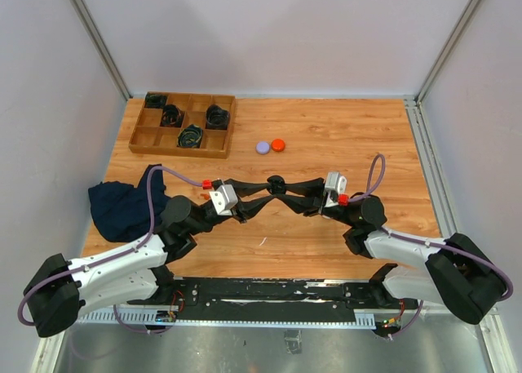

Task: Insert the wireless bluetooth earbuds into the charging case
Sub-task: Place the earbud in the charging case.

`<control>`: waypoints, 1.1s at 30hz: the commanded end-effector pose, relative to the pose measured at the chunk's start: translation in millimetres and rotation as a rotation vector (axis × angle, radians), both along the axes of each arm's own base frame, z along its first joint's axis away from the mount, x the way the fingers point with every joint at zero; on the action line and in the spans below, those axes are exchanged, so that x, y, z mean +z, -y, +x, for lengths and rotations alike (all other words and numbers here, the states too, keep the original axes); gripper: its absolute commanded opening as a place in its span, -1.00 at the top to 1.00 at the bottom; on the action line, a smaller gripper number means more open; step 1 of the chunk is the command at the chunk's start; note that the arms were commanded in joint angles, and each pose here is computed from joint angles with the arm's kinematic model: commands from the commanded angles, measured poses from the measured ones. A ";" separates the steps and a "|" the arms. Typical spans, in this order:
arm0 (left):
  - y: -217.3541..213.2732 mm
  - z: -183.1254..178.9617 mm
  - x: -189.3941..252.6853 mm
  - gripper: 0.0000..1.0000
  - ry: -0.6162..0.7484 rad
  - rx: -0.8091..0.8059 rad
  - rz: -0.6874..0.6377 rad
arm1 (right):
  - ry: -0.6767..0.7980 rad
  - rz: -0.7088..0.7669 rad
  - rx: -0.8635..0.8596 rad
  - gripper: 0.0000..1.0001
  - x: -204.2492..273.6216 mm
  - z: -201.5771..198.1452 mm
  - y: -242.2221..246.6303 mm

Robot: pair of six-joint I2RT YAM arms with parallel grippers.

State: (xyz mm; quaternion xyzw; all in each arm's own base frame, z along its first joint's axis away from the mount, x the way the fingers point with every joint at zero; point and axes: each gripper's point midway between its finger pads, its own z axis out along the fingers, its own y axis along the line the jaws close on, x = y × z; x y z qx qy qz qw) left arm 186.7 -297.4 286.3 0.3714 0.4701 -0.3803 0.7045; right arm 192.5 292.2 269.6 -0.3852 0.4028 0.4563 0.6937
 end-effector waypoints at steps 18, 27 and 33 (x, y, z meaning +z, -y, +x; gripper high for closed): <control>-21.1 9.4 22.6 -0.56 -0.150 0.107 -0.138 | 0.095 0.064 -0.022 0.77 23.9 -5.0 5.7; -22.4 24.6 17.4 -0.65 -0.258 0.179 -0.134 | 0.096 0.067 -0.031 0.77 24.5 -4.5 7.1; -28.1 38.9 11.7 -0.65 -0.330 0.267 -0.126 | 0.098 0.069 -0.034 0.77 24.7 -5.0 8.1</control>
